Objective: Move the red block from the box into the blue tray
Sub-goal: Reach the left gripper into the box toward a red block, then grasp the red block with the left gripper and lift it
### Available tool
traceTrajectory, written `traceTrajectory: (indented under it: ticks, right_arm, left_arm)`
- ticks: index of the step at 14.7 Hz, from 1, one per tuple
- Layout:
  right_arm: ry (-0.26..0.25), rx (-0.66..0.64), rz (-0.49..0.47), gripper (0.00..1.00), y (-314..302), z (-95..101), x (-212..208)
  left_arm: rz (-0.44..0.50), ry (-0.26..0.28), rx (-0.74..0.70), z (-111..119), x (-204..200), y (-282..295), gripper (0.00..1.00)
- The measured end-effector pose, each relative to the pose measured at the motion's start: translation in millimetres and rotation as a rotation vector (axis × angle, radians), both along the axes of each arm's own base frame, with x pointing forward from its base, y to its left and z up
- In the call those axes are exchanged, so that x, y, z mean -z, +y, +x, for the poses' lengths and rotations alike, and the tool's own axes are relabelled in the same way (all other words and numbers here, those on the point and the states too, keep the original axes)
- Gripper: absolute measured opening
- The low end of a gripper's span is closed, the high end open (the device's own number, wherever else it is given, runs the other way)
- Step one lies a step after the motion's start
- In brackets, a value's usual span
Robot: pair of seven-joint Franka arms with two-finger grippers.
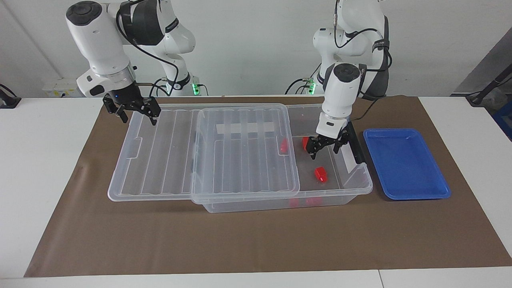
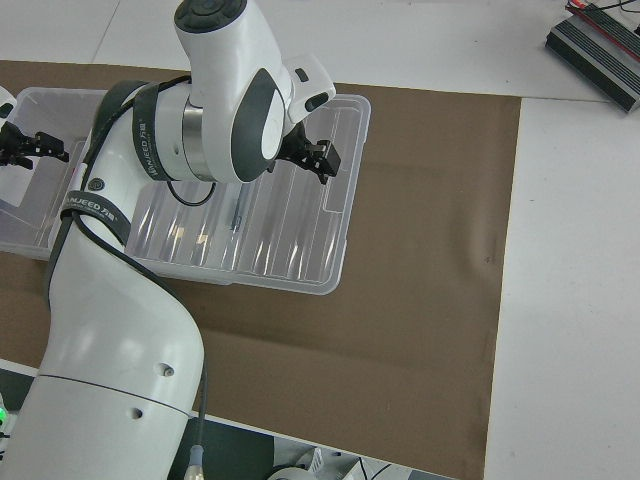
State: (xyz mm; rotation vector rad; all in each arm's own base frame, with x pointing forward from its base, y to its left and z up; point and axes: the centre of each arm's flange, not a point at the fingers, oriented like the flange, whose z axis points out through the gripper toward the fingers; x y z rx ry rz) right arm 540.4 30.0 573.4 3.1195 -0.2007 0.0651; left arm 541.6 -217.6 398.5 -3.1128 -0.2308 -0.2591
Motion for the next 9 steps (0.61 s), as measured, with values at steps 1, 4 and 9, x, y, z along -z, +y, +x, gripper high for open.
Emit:
traceTrajectory:
  ticks: [1,4,9]
  right_arm:
    - [-0.017,-0.006,0.001,1.00,3.1,1.2,-8.5]
    - [-0.037,-0.016,0.003,1.00,9.7,3.4,-29.8]
    - [-0.027,-0.013,-0.010,1.00,6.8,5.0,-48.1]
  left_arm:
    - [0.002,-0.002,0.015,2.7,8.6,-1.2,1.00]
    - [0.005,0.002,0.031,5.9,23.8,-2.8,1.00]
    - [-0.007,-0.015,0.023,6.0,51.4,13.9,1.00]
